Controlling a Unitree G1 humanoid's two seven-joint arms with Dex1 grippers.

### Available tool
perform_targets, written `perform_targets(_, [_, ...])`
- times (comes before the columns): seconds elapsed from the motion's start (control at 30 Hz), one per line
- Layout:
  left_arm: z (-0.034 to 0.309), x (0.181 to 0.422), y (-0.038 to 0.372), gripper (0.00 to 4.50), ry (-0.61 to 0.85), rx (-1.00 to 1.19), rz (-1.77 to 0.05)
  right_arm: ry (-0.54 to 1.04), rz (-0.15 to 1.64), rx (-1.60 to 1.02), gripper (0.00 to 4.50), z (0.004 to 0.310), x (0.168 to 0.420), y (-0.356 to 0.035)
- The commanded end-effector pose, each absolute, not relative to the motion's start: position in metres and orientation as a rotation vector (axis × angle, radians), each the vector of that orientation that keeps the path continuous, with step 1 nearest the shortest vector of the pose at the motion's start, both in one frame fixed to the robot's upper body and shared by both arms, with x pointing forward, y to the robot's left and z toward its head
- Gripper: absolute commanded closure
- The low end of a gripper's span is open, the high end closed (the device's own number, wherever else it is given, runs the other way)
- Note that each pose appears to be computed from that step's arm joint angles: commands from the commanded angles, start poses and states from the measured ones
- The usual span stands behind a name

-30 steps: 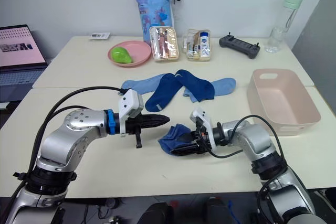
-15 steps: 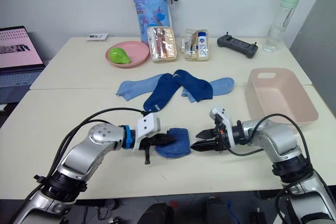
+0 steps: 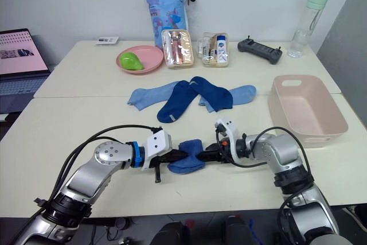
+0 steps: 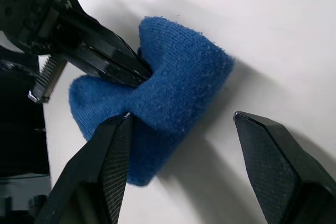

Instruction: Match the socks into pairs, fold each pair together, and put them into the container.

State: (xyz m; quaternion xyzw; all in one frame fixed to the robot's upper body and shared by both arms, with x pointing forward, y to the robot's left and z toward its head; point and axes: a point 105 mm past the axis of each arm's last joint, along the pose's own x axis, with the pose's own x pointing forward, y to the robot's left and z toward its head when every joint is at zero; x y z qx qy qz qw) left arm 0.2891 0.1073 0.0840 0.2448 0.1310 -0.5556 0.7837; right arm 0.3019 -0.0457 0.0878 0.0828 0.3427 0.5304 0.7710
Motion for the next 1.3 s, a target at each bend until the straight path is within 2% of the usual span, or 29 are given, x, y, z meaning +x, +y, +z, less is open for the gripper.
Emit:
perform_targets(0.03, [0.078,0.285,0.107,4.50,0.305,0.530,-1.195,0.758,1.200,0.273,1.24,0.101,0.299,-0.033])
perform_targets(0.3, [0.076,0.283,0.108,4.50,0.292,0.556,-1.205,0.834,1.177,0.402,1.24,0.103,0.303,-0.034])
perform_targets(0.6, [0.083,0.287,0.106,4.50,0.277,0.540,-1.197,0.841,1.162,0.349,1.24,0.086,0.302,-0.022])
perform_targets(0.7, [0.084,0.287,0.108,4.50,0.276,0.533,-1.191,0.830,1.147,0.354,1.87,0.086,0.304,-0.022])
perform_targets(0.93, [0.093,0.292,0.111,4.50,0.254,0.520,-1.175,0.831,1.159,0.368,4.27,0.086,0.301,-0.020])
perform_targets(1.03, [0.101,0.294,0.114,4.50,0.233,0.497,-1.162,0.814,1.145,0.374,4.40,0.090,0.305,-0.024])
perform_targets(1.13, [0.125,0.292,0.119,4.50,0.175,0.379,-1.159,0.749,1.127,0.386,4.40,0.105,0.312,-0.037])
perform_targets(1.23, [0.159,0.285,0.123,3.86,0.128,0.212,-1.152,0.628,1.115,0.330,4.40,0.134,0.316,-0.055])
perform_targets(1.3, [0.183,0.278,0.118,3.24,0.077,0.133,-1.174,0.527,1.105,0.269,4.40,0.159,0.317,-0.072])
